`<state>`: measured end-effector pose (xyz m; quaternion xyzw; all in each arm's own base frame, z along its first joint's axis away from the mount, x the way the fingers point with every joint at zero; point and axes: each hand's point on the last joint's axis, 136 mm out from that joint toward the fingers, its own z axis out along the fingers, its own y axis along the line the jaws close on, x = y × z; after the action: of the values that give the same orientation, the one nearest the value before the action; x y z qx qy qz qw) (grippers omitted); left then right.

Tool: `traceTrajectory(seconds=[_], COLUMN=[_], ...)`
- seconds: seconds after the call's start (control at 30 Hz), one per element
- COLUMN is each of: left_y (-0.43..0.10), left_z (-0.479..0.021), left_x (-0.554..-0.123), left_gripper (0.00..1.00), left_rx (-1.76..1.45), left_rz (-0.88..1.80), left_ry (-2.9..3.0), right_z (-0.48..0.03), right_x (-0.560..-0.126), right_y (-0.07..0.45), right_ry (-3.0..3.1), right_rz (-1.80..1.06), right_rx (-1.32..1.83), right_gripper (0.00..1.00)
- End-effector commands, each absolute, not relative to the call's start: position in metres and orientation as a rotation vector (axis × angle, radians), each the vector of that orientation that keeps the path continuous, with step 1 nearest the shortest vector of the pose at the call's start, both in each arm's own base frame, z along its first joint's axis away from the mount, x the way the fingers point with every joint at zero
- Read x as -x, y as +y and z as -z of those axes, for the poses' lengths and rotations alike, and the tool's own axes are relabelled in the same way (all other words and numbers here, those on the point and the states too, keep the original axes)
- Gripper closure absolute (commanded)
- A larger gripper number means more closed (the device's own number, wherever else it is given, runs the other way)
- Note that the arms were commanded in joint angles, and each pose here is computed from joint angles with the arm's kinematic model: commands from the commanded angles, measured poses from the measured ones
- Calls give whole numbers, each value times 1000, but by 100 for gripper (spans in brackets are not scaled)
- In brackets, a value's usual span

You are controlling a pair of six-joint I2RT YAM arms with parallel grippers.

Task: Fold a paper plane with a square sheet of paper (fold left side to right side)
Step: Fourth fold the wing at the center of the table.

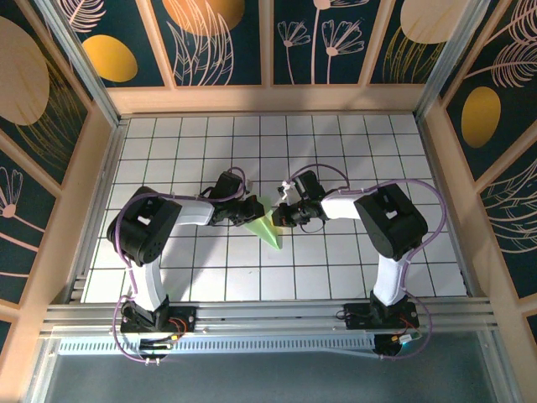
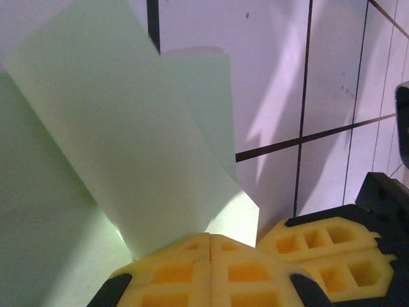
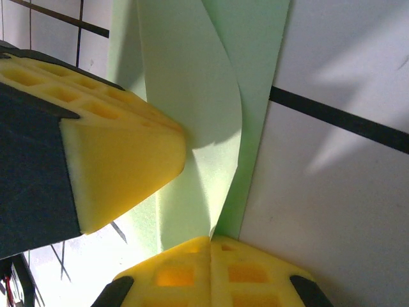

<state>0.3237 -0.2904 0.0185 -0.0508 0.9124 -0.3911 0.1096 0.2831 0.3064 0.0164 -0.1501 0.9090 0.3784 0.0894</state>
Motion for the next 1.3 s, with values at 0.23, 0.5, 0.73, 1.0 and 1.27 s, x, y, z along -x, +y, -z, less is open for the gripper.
traceTrajectory(seconds=[0.23, 0.5, 0.73, 1.0, 1.27], left_y=[-280, -275, -272, -273, -273], left_z=[0, 11, 16, 16, 15], left_x=[-316, -310, -308, -309, -310], left_gripper=[99, 99, 100, 100, 100], left_rx=[154, 171, 174, 176, 177], left_rz=[1061, 1032, 1011, 1014, 1015], left_ry=[2736, 2762, 2774, 2770, 2766], right_z=[26, 19, 5, -38, -54], right_x=[-273, -275, -281, -295, -291], right_y=[290, 295, 302, 315, 301], right_ry=[2830, 2810, 2763, 2629, 2614], right_rz=[-941, -976, -1029, -1161, -1156], right_rx=[447, 449, 443, 429, 398], right_gripper=[100, 100, 95, 81, 67])
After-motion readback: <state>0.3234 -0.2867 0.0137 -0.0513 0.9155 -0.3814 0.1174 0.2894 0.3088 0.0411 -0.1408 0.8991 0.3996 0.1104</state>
